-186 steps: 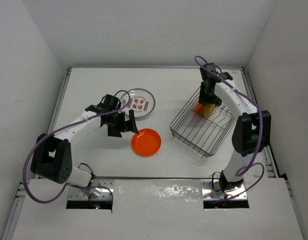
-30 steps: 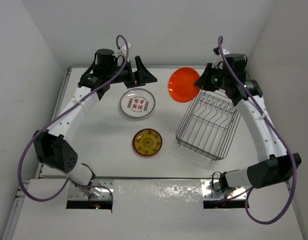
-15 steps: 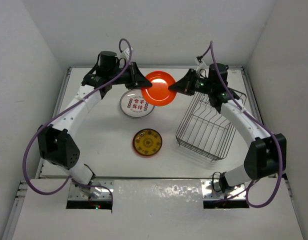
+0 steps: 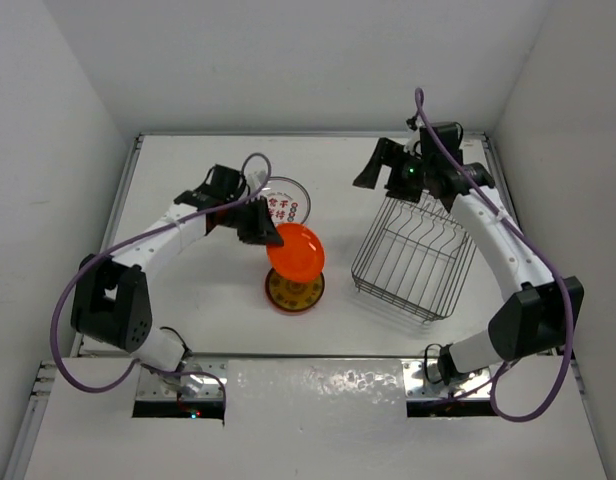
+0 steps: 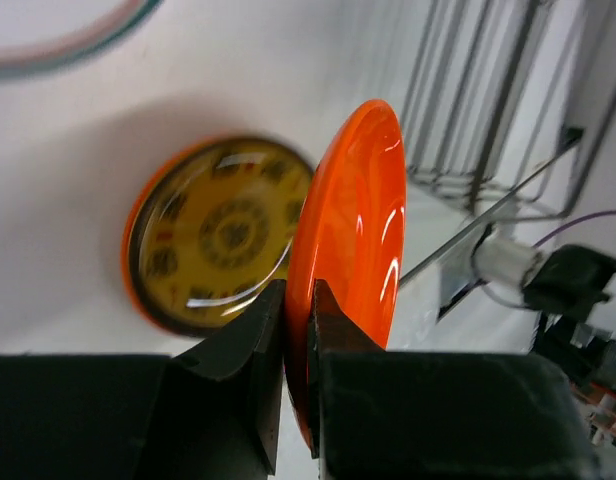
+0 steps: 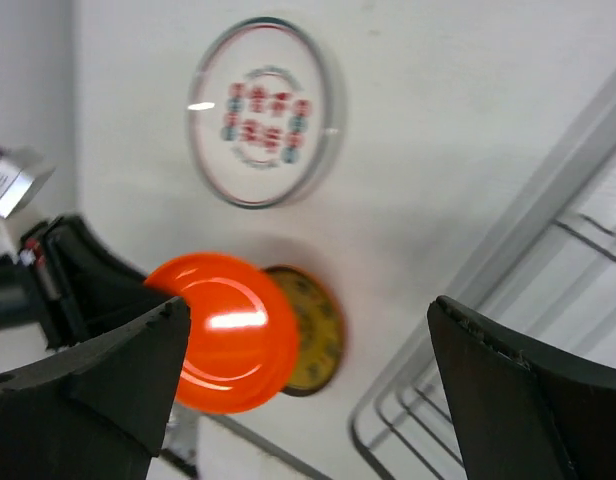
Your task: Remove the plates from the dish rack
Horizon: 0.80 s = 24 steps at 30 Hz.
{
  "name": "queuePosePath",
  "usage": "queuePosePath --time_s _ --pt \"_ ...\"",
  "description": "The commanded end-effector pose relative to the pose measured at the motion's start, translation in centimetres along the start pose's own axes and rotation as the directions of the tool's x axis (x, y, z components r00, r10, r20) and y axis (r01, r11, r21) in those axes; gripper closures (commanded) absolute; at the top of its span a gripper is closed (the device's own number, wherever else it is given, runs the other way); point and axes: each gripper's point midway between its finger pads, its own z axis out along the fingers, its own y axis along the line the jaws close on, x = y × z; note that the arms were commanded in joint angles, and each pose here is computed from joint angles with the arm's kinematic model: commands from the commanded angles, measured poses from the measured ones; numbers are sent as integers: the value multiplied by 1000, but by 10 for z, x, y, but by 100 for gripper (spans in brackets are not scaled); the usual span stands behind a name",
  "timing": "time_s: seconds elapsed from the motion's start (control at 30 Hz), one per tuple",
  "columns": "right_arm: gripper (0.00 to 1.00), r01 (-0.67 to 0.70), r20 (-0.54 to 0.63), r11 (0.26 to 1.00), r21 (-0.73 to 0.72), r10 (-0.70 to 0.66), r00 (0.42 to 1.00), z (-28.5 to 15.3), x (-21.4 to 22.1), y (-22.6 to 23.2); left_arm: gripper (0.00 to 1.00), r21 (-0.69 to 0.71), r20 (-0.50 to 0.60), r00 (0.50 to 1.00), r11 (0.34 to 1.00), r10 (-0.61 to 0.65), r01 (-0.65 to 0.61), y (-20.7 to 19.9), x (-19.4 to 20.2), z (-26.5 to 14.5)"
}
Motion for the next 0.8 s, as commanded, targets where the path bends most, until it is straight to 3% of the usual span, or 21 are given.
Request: queuePosePath --time_s 0.0,0.2,0.3,0.4,0.53,0.57,0.73,0.77 --pt "1 89 -29 970 228 -85 996 -35 7 -39 98 8 -3 998 998 65 -65 2 29 -16" --pt "1 107 -29 960 259 -103 994 -47 12 -45 73 7 -25 998 998 56 -56 13 52 -14" --pt "1 111 -46 957 267 -102 994 -48 19 -49 45 -7 -31 998 998 55 -55 18 57 -13" --pt "1 125 -55 949 288 -114 992 -54 22 -54 30 -27 -35 998 998 51 -52 22 58 -12" --pt "1 165 -71 930 329 -150 986 -66 25 -61 23 -64 -14 998 996 65 -65 23 50 -16" --pt "1 170 -88 923 346 -149 985 -70 28 -64 12 -118 -6 998 991 58 -59 31 48 -19" --pt "1 227 -71 865 448 -219 973 -106 14 -70 3 -371 126 989 928 80 -28 50 8 -52" --pt "1 251 -75 844 475 -245 967 -118 10 -71 2 -459 172 981 889 86 3 61 -1 -64"
